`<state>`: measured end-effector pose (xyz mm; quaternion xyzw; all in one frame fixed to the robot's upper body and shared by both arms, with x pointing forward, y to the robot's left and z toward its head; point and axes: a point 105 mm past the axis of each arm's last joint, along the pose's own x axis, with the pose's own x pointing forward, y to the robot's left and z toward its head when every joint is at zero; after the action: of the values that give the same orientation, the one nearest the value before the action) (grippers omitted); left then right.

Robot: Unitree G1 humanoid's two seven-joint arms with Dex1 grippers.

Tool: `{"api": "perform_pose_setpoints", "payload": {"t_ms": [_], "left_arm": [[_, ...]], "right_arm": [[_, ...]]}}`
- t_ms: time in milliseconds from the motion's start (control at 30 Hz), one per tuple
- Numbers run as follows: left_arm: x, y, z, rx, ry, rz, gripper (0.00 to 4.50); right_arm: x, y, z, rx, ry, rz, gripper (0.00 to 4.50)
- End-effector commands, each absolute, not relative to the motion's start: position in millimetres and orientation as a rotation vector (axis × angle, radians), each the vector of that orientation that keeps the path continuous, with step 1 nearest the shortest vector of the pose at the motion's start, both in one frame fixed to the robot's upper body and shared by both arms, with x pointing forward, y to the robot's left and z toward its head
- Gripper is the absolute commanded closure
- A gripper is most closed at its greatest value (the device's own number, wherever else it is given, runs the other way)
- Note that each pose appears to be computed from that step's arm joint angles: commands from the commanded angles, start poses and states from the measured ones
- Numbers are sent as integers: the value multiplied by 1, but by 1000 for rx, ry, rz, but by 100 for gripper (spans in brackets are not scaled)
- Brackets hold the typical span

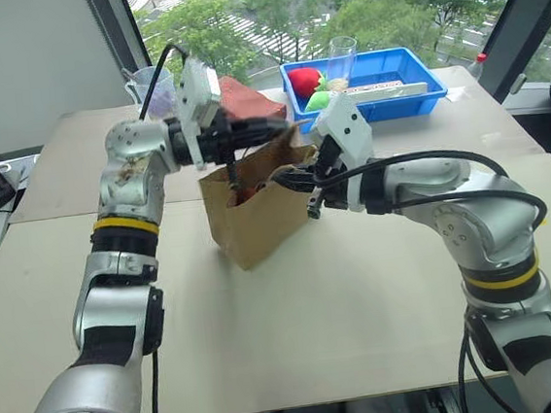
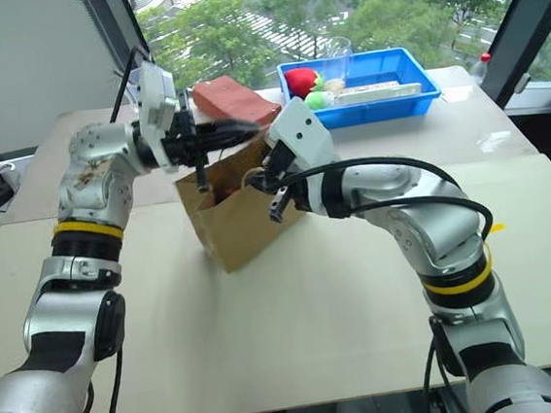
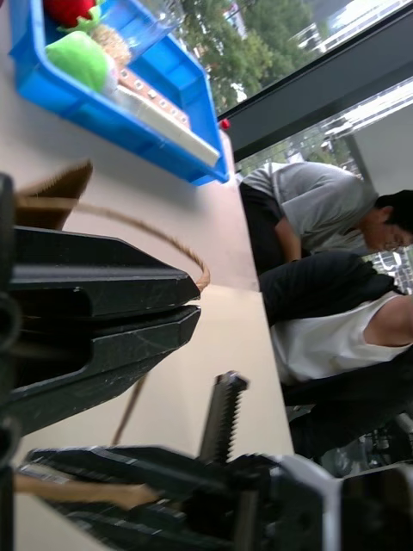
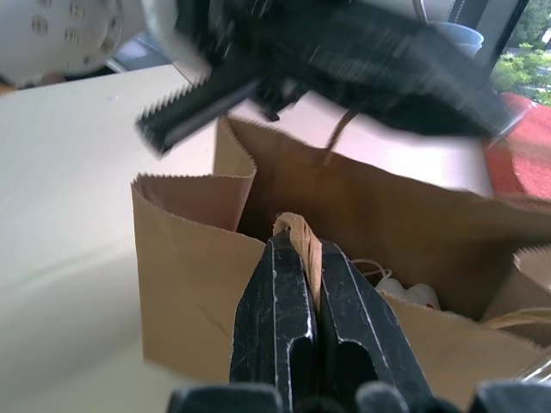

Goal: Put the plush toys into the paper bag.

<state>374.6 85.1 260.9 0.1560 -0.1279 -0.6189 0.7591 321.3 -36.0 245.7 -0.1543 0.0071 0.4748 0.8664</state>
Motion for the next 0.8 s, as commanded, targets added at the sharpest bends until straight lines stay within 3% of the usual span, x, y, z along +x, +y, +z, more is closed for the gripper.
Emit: {"api": "perform_pose_setpoints", "payload": {"t_ms": [33, 100, 167, 233, 467, 600, 800], "left_arm": [[365, 89, 281, 372, -336, -1330, 450], [360, 92, 282, 349, -323, -1332, 450], [353, 96, 286, 332, -325, -1327, 391], [344, 104, 294, 293, -333, -1304, 331], [323, 139, 300, 253, -283, -1170, 13], [313, 158, 290, 253, -225, -1096, 0], [300, 172, 257, 281, -117, -1041, 0]], "right_arm": [[323, -30, 258, -344, -64, 992, 441], [327, -30, 257, -348, -69, 982, 441], [328, -31, 257, -358, -77, 983, 450], [327, -32, 258, -368, -81, 1003, 386], [315, -43, 274, -425, -87, 1094, 153], [306, -54, 275, -497, -49, 1158, 14], [296, -71, 267, -631, 15, 1243, 6]]}}
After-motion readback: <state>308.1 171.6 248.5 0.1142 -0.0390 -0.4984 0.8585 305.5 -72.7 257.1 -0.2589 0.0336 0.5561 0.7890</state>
